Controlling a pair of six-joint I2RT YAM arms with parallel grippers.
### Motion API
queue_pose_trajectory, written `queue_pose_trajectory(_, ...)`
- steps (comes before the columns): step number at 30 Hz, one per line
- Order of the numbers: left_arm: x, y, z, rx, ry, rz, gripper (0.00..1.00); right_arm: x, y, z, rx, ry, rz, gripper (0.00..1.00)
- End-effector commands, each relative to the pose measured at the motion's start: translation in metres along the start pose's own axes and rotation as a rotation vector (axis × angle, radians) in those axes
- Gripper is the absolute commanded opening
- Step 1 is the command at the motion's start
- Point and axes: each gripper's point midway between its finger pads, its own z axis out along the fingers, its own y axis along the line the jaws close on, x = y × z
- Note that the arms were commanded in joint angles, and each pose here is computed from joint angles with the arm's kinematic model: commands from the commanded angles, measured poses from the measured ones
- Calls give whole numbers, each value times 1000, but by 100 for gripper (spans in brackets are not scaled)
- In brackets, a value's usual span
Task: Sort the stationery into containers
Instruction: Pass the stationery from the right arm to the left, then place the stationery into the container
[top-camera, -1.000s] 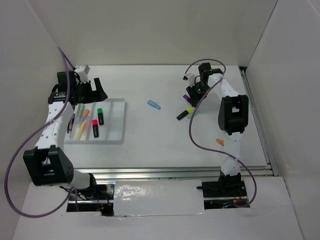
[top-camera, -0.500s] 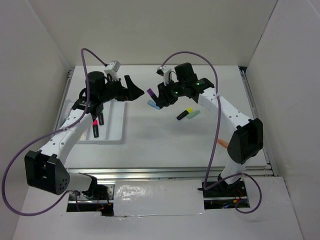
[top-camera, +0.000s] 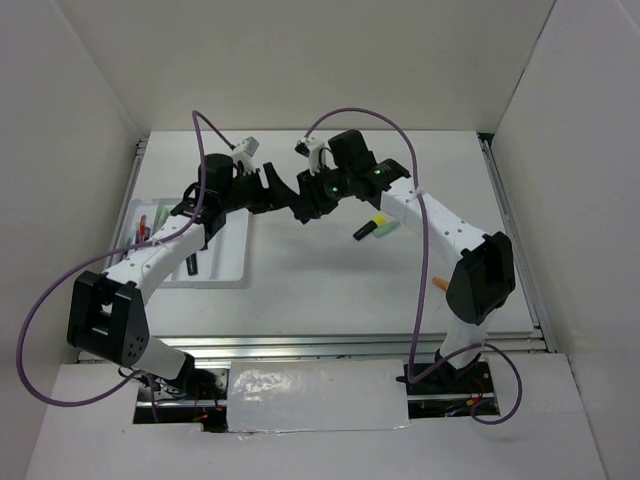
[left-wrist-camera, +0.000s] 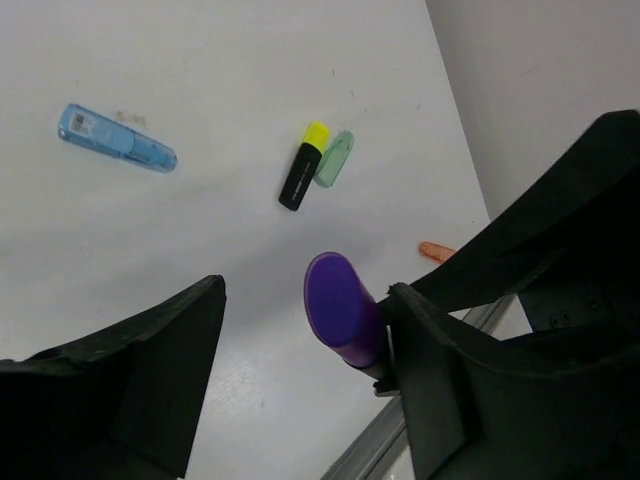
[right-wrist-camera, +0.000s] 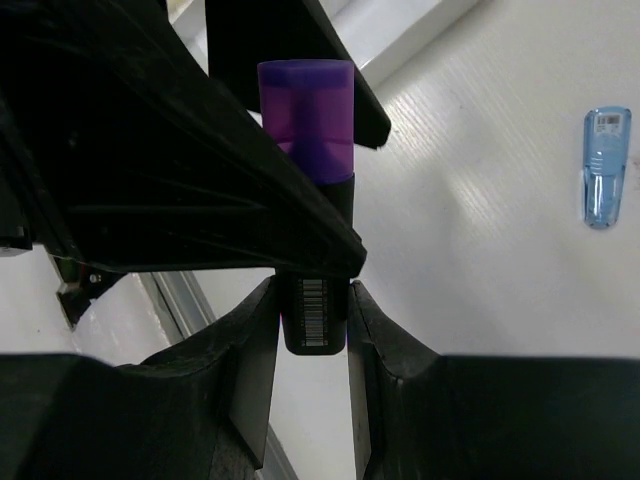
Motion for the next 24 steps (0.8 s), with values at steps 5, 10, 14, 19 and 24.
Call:
queue_pose_trajectory(5,4,-13,0,74,-7,-30,45,-23,19,12,-62,-46,-2,0)
queue_pose_trajectory(10,-6,-7,-12,66,-10,-9,2,-21,16,9,-46,-32,-18,34)
queue_pose_trajectory(14,-31,43,-43,-61,-6,44,0,-4,-8,-14,-12,-43,37,64)
queue_pose_trajectory(19,-35,138,-99,-508,176,161,0,29,-48,-40,85,-69,128,66)
queue_pose_trajectory(24,-20,197,-138,-733,261,173,1,85,-73,-36,110,22,298,62)
